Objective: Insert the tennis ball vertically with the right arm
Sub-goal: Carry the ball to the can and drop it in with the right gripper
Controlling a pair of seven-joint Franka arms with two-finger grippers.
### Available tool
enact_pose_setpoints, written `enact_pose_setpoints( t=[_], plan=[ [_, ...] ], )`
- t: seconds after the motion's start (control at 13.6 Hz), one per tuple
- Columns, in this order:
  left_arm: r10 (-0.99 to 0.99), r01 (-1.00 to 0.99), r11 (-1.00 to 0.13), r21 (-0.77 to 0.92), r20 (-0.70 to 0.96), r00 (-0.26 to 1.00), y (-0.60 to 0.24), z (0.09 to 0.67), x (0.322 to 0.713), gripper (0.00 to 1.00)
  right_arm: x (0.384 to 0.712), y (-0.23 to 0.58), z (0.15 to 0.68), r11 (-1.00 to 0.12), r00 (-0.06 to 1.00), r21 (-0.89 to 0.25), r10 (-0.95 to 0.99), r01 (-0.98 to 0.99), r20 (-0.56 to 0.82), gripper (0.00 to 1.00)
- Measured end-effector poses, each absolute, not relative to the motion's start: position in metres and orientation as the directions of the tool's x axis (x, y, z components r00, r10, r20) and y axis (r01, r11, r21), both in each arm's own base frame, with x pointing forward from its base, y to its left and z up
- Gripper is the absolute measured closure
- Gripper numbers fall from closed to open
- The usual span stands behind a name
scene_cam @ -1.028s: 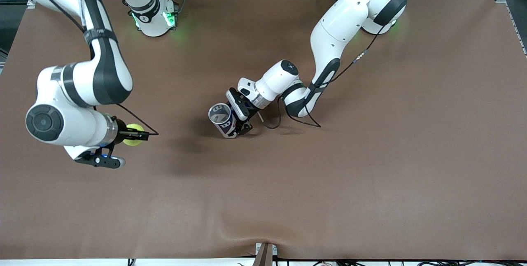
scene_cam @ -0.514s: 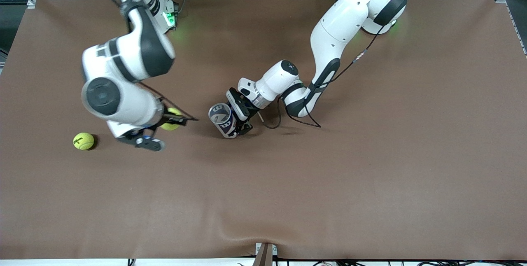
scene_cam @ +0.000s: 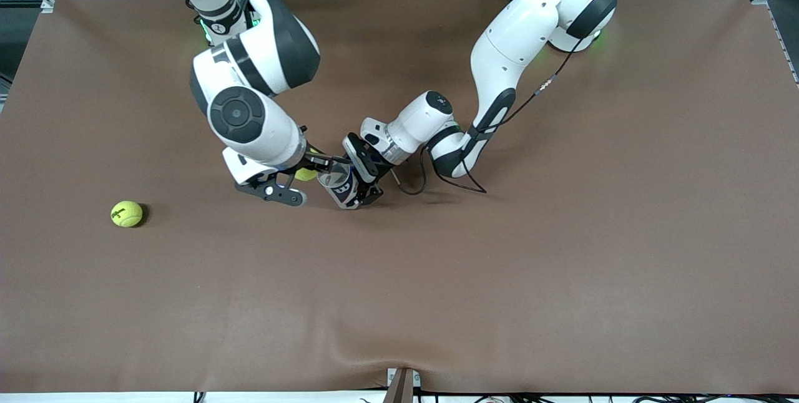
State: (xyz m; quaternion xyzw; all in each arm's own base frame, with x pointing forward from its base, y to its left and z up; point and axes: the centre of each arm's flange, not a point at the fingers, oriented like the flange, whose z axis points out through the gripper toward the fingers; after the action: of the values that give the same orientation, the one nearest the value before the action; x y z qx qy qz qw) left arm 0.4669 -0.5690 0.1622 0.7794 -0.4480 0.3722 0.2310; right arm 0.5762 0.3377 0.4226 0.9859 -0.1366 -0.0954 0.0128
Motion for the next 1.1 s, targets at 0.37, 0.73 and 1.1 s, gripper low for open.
enact_pose_setpoints(
  t=[0.37, 0.73, 1.1],
  plan=[
    [-0.527, -0.87, -0.492, 0.027, 0.787, 0.321, -0.569, 0.162, 0.467, 0.24, 0.571, 0.368, 0.394, -0.955, 0.941, 0.052, -0.295, -0.291, -0.165, 0.33],
    [-0.526, -0.87, -0.492, 0.027, 0.787, 0.322, -0.569, 0.162, 0.467, 0.24, 0.58, 0.359, 0.393, -0.949, 0.937, 0.044, -0.316, -0.313, -0.149, 0.15],
    [-0.527, -0.87, -0.492, 0.027, 0.787, 0.322, -0.569, 0.162, 0.467, 0.24, 0.581, 0.359, 0.395, -0.948, 0.937, 0.04, -0.317, -0.315, -0.147, 0.0]
  ],
)
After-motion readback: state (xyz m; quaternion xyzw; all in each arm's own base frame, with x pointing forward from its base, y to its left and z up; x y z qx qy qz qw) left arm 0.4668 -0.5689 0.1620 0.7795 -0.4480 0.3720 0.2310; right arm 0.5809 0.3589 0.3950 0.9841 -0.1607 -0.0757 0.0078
